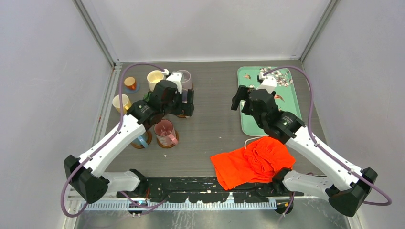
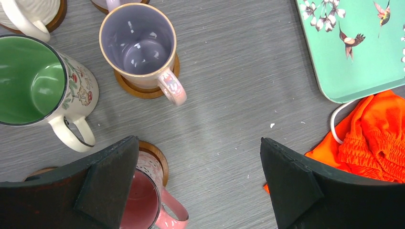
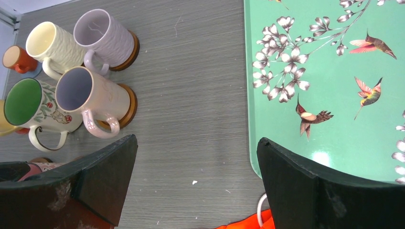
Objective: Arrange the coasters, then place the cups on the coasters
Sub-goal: Reset both arms
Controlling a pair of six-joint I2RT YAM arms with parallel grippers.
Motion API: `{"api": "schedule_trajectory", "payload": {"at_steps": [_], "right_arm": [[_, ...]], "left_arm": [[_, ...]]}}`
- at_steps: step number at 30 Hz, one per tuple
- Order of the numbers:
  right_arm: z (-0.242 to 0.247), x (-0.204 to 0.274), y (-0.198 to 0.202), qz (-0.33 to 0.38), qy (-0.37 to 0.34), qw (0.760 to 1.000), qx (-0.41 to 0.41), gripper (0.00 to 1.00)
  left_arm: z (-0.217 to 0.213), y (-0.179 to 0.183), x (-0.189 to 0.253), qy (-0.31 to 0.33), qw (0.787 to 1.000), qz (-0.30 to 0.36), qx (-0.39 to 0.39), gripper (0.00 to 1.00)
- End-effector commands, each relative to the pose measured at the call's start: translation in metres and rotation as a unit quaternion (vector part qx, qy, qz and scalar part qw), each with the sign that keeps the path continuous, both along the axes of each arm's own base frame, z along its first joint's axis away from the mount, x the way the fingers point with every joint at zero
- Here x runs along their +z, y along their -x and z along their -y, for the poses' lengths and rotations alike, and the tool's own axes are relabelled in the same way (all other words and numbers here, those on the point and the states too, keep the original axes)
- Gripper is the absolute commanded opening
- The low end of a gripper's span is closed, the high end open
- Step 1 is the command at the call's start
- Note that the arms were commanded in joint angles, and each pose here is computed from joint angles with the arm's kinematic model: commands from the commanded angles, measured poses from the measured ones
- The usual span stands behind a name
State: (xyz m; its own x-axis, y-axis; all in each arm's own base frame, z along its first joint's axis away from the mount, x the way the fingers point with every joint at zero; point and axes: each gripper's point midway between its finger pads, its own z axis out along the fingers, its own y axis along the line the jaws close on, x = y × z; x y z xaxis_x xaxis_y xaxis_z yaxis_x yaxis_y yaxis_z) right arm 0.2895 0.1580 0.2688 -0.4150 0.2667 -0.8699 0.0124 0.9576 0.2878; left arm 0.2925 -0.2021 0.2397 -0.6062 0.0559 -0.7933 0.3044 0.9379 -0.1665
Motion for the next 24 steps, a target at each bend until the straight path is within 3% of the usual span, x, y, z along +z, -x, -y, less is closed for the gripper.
{"api": "schedule_trajectory", "payload": {"at_steps": [1, 24], "right_arm": [[-0.0044, 0.0100, -0.0073, 0.017, -0.026, 0.999, -0.010, 1.00], [-0.0074, 0.0069, -0.0079, 0.013, -0.027, 1.000, -0.006, 1.00]], "left_arm": [[-0.0039, -0.0015, 0.0174, 0.006, 0.999, 0.034, 0.001, 1.00], [-0.0047, 0.0031, 0.0191, 0.005, 0.999, 0.040, -0.012, 1.00]]}}
